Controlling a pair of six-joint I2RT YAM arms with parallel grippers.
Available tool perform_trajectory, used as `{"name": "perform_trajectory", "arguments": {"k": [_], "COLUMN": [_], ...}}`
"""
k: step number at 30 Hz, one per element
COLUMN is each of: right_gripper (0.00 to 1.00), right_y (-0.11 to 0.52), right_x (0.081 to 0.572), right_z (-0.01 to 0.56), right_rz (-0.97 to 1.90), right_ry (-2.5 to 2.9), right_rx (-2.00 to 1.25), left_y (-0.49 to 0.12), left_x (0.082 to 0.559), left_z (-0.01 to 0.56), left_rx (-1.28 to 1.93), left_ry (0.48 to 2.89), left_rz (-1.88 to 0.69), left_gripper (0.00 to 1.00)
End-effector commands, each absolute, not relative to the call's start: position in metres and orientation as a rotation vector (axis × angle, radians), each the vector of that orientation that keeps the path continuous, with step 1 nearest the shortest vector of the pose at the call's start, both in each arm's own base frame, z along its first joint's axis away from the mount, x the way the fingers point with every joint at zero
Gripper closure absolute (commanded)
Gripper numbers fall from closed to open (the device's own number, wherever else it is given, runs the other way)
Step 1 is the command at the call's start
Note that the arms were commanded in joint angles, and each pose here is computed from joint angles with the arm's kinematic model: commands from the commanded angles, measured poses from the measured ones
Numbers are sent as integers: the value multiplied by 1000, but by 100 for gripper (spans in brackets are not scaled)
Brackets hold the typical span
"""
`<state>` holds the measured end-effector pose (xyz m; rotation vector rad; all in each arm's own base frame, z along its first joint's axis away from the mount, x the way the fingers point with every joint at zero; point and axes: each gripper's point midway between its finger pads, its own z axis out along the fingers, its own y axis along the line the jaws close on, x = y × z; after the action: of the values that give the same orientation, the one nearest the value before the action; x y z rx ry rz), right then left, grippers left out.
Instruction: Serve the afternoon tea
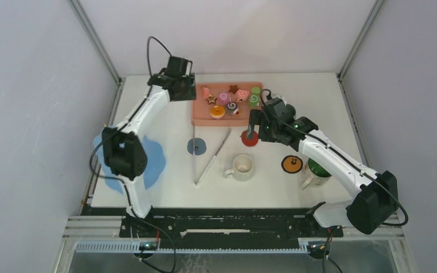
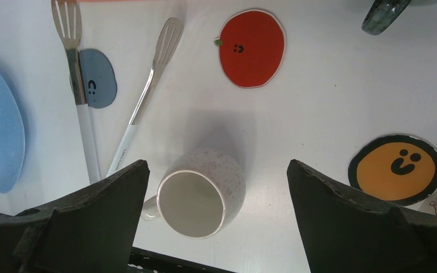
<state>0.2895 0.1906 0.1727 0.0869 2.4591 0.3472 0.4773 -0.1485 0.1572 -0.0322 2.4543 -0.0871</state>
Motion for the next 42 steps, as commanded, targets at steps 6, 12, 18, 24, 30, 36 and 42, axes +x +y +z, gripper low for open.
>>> {"name": "perform_trajectory", "arguments": {"k": [6,12,18,24,30,36,42], "right_gripper": [0,0,0,0,0,0,0], "right_y": [215,222,228,228,226,224,222], "right_x": [301,305,305,302,301,302,303], "right_z": [205,205,203,196,196,195,193], "right_rz": [489,515,541,528,517,501,483], "right_ry": [2353,2337,2344,2371,2374,2374,2376], "right_rx": [-8,-44,-74,-87,-93,-89,-85], "left_y": [-94,-45,16,52,75,82,74], "left_x": [371,286,229,224,247,264,285], "left_z": [350,381,374,350,329,317,306], "left_rx": [-84,-280,-578,-685,-783,-779,-675], "left_ry": [2119,2023,1947,1944,1926,1933,1991], "left_rz": [-64,-37,170,426,412,380,319], "left_gripper": [31,19,19,18,26,42,94]}}
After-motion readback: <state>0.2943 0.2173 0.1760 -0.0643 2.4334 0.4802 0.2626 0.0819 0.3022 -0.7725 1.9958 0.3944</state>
